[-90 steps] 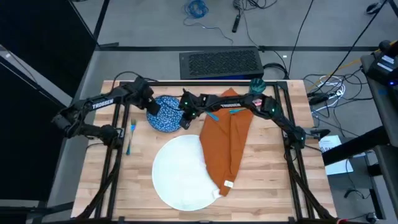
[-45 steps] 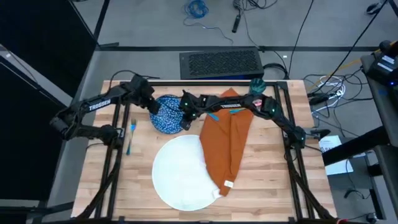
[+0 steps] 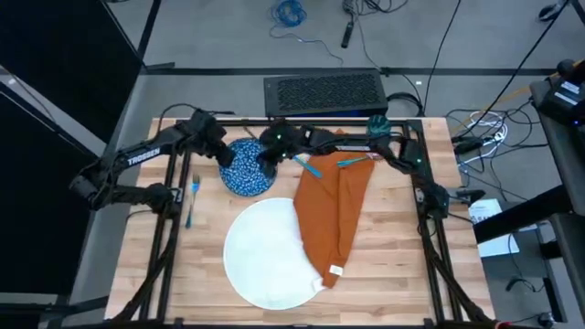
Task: Set table place
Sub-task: Put the blue plate on the white table mat, then fold the orange table napkin
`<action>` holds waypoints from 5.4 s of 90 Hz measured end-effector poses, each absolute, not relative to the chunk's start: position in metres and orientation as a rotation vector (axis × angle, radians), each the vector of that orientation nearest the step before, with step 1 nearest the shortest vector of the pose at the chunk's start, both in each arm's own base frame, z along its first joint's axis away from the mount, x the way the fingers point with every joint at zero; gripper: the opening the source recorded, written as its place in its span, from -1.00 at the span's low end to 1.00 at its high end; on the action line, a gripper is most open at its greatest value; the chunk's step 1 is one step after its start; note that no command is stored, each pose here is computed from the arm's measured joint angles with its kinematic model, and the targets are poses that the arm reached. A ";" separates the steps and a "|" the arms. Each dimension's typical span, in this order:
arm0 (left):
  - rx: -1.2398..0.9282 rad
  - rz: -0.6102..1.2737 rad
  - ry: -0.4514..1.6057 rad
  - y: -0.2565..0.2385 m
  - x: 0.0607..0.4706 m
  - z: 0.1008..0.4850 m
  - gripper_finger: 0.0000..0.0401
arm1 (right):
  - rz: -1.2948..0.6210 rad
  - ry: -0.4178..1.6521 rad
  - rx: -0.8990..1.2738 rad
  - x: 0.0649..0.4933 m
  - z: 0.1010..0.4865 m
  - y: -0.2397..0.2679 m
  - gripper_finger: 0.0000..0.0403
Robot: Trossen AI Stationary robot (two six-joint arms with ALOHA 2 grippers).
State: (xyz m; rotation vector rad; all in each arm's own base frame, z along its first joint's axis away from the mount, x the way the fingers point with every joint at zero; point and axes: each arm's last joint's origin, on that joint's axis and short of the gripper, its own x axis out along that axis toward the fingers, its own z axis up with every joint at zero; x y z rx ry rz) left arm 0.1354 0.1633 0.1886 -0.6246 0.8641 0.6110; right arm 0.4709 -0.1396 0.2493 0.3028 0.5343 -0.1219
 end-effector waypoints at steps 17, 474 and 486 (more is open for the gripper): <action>-0.667 0.534 0.758 0.165 0.141 0.194 -1.00 | -0.272 0.540 0.157 0.424 0.324 -0.134 -0.65; -0.247 0.543 0.455 0.078 0.178 0.247 -0.24 | -0.295 0.734 0.482 0.348 0.222 -0.111 -0.65; -0.314 0.597 0.533 0.084 0.174 0.237 -0.24 | -0.169 0.669 0.566 0.362 0.213 -0.112 -0.65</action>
